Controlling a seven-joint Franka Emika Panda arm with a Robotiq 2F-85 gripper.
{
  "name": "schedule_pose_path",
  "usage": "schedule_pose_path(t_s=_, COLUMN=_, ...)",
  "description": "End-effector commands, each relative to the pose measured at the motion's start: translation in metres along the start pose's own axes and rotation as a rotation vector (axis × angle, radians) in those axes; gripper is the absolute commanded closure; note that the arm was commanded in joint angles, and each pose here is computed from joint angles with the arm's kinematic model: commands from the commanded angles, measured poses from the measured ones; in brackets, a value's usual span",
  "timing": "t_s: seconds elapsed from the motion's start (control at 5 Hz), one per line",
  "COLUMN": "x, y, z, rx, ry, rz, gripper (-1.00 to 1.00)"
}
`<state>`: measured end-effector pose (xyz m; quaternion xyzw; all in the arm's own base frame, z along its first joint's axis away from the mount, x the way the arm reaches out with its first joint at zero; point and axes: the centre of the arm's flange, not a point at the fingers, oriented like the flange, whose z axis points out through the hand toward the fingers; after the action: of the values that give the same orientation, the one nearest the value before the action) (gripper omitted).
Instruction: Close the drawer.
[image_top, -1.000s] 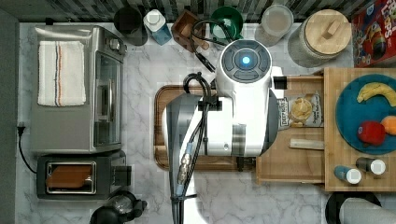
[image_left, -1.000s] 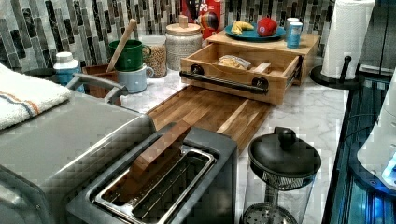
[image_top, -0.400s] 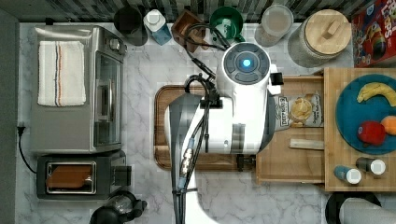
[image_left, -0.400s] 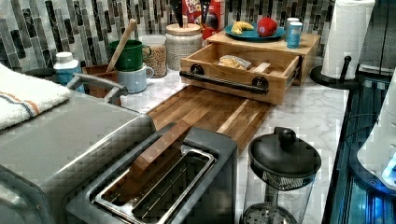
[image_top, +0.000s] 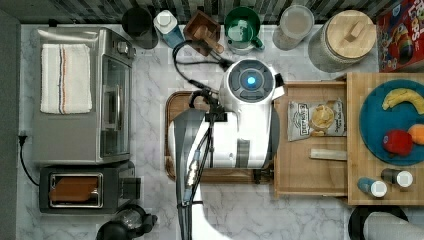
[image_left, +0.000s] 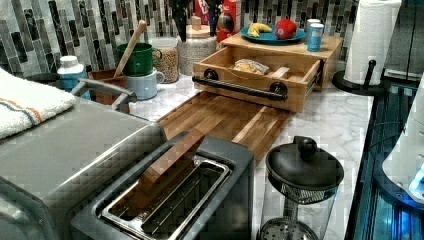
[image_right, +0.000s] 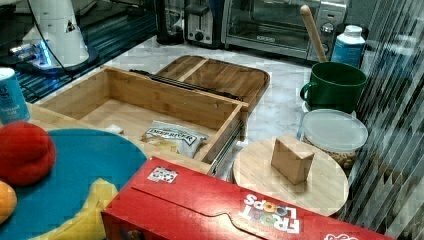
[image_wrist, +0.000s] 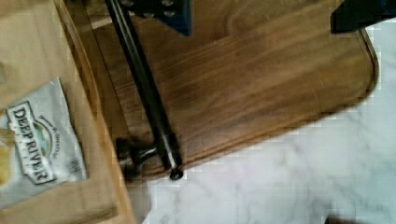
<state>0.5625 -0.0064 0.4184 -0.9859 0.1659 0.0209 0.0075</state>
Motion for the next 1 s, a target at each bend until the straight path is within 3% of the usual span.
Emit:
schedule_pose_path(t_s=0.2, x=-0.046, y=-0.052, z=0.065, rx=0.042, ry=-0.048, rz=-0.238, gripper=1.0)
schedule_pose_path(t_s=0.4, x=-0.04, y=-0.046, z=0.087, rx=0.038, ry=-0.058, rz=-0.288, gripper=1.0)
schedule_pose_path(t_s=0.6, x=-0.029, y=-0.045, z=0.103, rx=-0.015, ry=-0.063, rz=-0.312, gripper=1.0)
schedule_pose_path(t_s=1.0, x=-0.021, y=-0.027, z=0.128, rx=-0.093, ry=0.026, rz=-0.4, gripper=1.0)
